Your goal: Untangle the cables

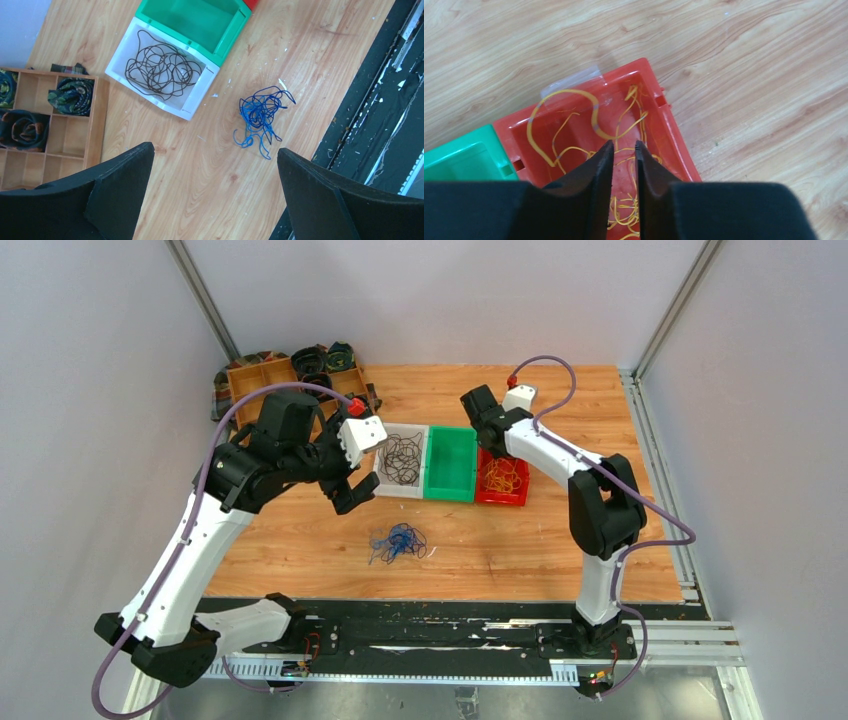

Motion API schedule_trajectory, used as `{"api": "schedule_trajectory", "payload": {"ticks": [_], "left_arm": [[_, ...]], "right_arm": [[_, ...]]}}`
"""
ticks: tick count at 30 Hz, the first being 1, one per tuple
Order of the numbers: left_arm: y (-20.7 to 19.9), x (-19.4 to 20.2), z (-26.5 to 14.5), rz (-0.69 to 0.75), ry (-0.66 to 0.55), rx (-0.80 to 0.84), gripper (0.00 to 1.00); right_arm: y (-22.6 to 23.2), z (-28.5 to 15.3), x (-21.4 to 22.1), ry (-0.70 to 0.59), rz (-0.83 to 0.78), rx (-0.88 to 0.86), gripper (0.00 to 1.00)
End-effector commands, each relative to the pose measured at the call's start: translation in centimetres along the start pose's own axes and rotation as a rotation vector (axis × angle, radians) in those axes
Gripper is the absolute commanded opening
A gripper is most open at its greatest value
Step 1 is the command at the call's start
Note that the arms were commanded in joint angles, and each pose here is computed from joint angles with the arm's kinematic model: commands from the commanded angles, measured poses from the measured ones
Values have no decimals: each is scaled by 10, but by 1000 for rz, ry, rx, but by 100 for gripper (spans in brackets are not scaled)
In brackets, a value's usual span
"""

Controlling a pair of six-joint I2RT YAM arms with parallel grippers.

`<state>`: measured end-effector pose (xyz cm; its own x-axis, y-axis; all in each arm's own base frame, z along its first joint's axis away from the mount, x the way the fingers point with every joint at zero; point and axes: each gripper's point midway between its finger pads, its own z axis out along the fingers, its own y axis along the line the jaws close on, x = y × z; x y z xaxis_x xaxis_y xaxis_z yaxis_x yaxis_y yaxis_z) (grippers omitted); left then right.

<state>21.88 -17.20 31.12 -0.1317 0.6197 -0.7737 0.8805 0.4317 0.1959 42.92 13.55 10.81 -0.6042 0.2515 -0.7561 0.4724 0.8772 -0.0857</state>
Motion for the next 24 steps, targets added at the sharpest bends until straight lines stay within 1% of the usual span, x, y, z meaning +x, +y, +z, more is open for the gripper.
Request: {"api": "schedule_trajectory", "payload": {"ticks": [1,3,4,7,12,16,18,20,24], "left_arm": [[-1,-6,-7,25,-27,-9,98],[-1,-7,-7,25,-28,-7,98],[-2,-7,-8,26,-31,-7,98],[-2,-8,-9,34,-36,-6,98],[-3,-4,-5,21,-23,3,98],[-1,9,7,-6,30,8,98],[-1,19,13,-12,64,10,98],[0,31,19,-4,98,9,98],[-5,56,30,-22,148,37,98]], "right_arm": [[11,-3,5,24,16,-67,29],[12,-8,0,17,19,-90,34],[11,-10,-1,14,19,-101,34],[4,-19,-9,2,42,-128,34],[-9,-38,-27,-62,66,-203,33],[10,-42,-32,-97,45,-358,34],[25,-39,-30,-76,31,-438,34],[34,-28,-28,-39,19,-459,30],[39,-1,-18,22,-9,-416,19]]}}
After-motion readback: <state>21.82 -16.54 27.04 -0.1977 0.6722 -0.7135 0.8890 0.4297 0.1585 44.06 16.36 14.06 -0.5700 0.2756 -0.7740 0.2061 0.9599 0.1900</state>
